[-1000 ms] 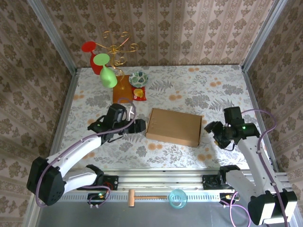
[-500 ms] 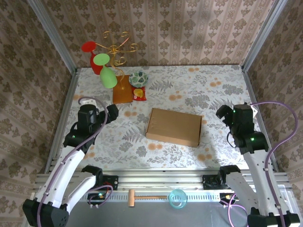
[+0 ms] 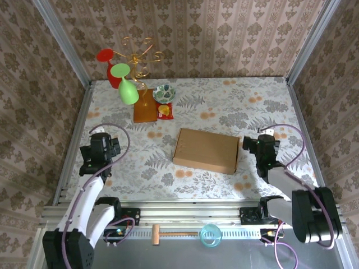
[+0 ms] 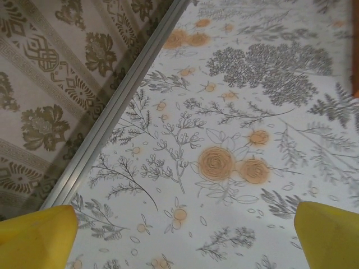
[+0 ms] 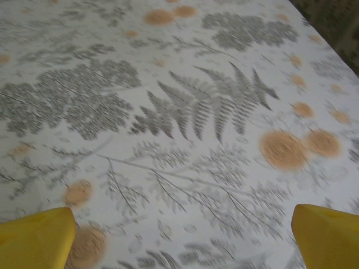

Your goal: Fold the paper box

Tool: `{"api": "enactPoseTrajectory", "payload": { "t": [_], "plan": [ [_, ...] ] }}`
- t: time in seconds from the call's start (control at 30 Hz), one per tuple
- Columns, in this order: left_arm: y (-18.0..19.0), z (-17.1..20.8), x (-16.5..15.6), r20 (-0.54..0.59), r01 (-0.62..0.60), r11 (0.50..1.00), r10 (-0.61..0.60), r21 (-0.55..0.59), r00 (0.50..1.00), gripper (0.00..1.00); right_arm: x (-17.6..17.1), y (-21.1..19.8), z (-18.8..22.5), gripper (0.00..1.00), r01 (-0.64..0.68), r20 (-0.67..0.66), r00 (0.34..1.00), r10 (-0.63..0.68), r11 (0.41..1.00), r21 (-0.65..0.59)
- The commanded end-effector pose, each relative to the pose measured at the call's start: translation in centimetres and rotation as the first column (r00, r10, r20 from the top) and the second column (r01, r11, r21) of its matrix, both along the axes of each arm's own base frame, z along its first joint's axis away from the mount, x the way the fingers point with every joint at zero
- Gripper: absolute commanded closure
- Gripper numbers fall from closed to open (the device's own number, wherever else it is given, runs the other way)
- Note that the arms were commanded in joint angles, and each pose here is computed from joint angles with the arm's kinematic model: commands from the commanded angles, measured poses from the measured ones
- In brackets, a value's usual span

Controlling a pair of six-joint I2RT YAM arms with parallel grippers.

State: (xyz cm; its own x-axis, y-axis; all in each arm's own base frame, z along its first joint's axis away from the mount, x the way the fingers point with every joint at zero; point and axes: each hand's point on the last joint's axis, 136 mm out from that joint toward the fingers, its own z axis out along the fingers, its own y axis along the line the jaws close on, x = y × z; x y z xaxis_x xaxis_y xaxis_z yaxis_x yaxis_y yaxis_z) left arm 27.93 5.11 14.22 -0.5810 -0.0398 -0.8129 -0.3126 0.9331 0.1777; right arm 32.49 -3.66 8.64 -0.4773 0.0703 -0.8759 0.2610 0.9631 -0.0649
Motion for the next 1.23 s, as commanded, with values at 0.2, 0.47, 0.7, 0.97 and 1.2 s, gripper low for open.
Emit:
{"api": "enactPoseTrajectory", "payload": {
  "t": [0.2, 0.47, 0.7, 0.97, 1.2],
  "plan": [
    [-1.0, -3.3, 4.5, 0.182, 0.139, 0.982, -0.114, -0.127, 0.977, 0.00, 6.0, 0.4, 3.0, 0.00, -0.090, 0.231, 0.970, 0.070, 0.993, 0.079],
    [-2.3, -2.4, 10.4, 0.320, 0.272, 0.959, -0.233, -0.082, 0.918, 0.00, 7.4, 2.2, 1.2, 0.00, -0.139, 0.169, 0.977, 0.134, 0.990, 0.020],
    [-3.6, -4.4, 10.6, 0.340, 0.319, 0.947, -0.287, -0.040, 0.895, 0.00, 7.3, 2.3, 1.2, 0.00, -0.136, 0.167, 0.977, 0.133, 0.991, 0.009],
    [-3.8, -4.4, 11.4, 0.330, 0.337, 0.941, -0.310, -0.027, 0.892, 0.00, 7.4, 2.3, 1.2, 0.00, -0.136, 0.164, 0.977, 0.133, 0.991, 0.009],
    [-3.8, -4.2, 11.0, 0.339, 0.313, 0.950, -0.296, 0.004, 0.893, 0.00, 6.9, 2.2, 1.5, 0.00, -0.100, 0.187, 0.977, 0.102, 0.995, -0.021]
  ]
}}
